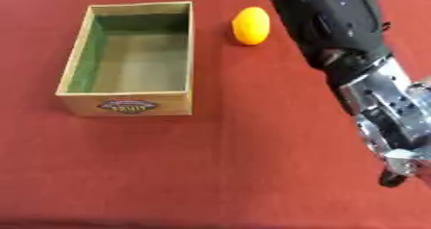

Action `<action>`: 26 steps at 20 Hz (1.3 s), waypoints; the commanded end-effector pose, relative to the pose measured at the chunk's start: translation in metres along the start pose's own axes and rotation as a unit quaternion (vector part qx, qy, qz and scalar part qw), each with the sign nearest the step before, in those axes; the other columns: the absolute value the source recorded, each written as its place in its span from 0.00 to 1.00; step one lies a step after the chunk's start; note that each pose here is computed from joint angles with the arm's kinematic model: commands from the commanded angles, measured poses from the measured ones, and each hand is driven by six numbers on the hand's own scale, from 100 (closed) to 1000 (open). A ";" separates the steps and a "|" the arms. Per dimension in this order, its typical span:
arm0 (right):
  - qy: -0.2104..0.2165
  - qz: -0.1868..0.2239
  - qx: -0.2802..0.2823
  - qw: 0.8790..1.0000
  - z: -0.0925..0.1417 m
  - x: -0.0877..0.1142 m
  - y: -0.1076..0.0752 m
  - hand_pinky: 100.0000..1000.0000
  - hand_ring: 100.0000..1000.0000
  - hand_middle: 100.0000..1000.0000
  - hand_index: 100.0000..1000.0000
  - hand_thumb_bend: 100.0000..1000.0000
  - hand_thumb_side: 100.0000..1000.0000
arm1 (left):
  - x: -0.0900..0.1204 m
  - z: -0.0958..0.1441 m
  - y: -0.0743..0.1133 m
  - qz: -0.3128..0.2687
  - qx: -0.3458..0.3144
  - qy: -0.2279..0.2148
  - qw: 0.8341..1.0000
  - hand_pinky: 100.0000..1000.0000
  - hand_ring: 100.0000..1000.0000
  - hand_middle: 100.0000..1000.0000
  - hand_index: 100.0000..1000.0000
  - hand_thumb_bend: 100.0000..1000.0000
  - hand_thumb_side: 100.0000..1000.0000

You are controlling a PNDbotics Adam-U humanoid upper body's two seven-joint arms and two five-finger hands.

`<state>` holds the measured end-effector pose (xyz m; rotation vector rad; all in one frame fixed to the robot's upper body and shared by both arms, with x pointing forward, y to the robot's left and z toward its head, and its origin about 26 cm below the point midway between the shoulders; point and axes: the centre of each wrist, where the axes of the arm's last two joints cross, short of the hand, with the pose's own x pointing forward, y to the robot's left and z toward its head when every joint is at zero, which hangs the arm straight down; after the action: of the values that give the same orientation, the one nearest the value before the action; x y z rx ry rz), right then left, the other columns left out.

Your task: Pick up objects on the table and place them in the box.

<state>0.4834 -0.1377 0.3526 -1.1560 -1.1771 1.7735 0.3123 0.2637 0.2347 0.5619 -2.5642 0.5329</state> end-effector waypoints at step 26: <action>0.045 -0.007 0.133 0.990 -0.005 -0.055 0.028 0.88 0.97 0.91 1.00 0.55 0.52 | 0.006 -0.007 0.002 0.002 -0.003 -0.018 1.000 0.49 0.51 0.57 0.69 0.02 0.85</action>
<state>0.5071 -0.1844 0.3261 -1.0096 -0.8690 1.8104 0.3123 0.2637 0.2347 0.5571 -2.5633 0.5349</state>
